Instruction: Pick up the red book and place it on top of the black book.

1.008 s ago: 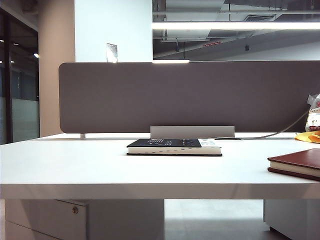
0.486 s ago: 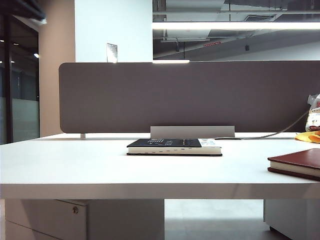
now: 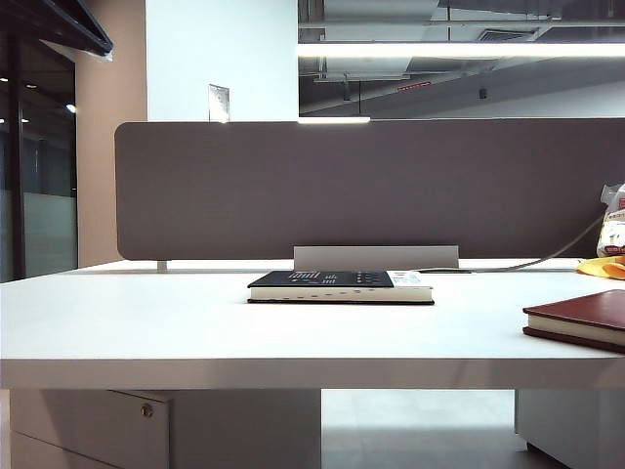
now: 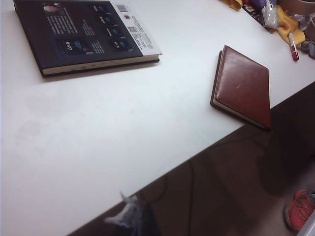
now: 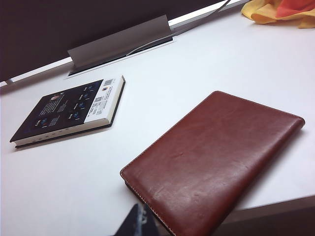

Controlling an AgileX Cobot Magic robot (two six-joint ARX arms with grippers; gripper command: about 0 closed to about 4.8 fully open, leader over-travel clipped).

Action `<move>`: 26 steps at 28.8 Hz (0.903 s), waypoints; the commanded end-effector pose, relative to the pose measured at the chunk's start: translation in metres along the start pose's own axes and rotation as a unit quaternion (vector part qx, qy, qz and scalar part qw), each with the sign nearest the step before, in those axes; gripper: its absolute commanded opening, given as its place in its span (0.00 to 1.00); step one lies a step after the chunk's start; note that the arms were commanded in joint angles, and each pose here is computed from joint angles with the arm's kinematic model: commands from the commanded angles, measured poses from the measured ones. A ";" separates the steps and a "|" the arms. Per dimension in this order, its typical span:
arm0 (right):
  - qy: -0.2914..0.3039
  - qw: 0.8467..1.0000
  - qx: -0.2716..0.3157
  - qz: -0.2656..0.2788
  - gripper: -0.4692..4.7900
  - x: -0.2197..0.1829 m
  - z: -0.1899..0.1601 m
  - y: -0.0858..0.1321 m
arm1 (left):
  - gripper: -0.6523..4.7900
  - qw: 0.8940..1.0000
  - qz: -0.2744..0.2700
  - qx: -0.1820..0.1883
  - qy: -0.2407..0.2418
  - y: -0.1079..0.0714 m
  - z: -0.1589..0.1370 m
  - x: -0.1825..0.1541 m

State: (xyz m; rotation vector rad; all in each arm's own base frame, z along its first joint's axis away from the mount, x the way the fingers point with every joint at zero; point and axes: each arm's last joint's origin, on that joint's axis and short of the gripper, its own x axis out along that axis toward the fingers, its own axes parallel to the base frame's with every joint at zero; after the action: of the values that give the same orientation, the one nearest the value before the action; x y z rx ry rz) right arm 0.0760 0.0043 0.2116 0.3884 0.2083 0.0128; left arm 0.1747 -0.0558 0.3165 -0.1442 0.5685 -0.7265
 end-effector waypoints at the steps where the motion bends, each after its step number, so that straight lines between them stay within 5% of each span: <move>1: -0.003 1.000 0.013 0.002 0.09 0.000 0.001 0.000 | 0.11 1.000 -0.005 0.013 -0.012 -0.002 0.008 0.000; 14: 0.070 0.993 0.093 -0.033 0.09 0.013 -0.008 -0.003 | 0.11 0.998 -0.038 0.026 0.029 -0.005 0.015 0.025; 21: 0.156 0.970 0.171 -0.078 0.09 0.043 -0.017 -0.006 | 0.11 0.997 -0.048 0.040 0.046 -0.010 0.013 0.035; 26: 0.163 0.952 0.244 -0.085 0.20 0.055 -0.017 -0.007 | 0.11 0.995 -0.059 0.053 0.054 -0.014 0.011 0.038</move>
State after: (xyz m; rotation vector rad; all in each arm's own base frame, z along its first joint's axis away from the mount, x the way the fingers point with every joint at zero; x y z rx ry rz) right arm 0.1245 0.0078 0.1793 0.8249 0.6104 -0.1542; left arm 0.1962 -0.0893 0.3122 -0.0509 0.6382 -0.8610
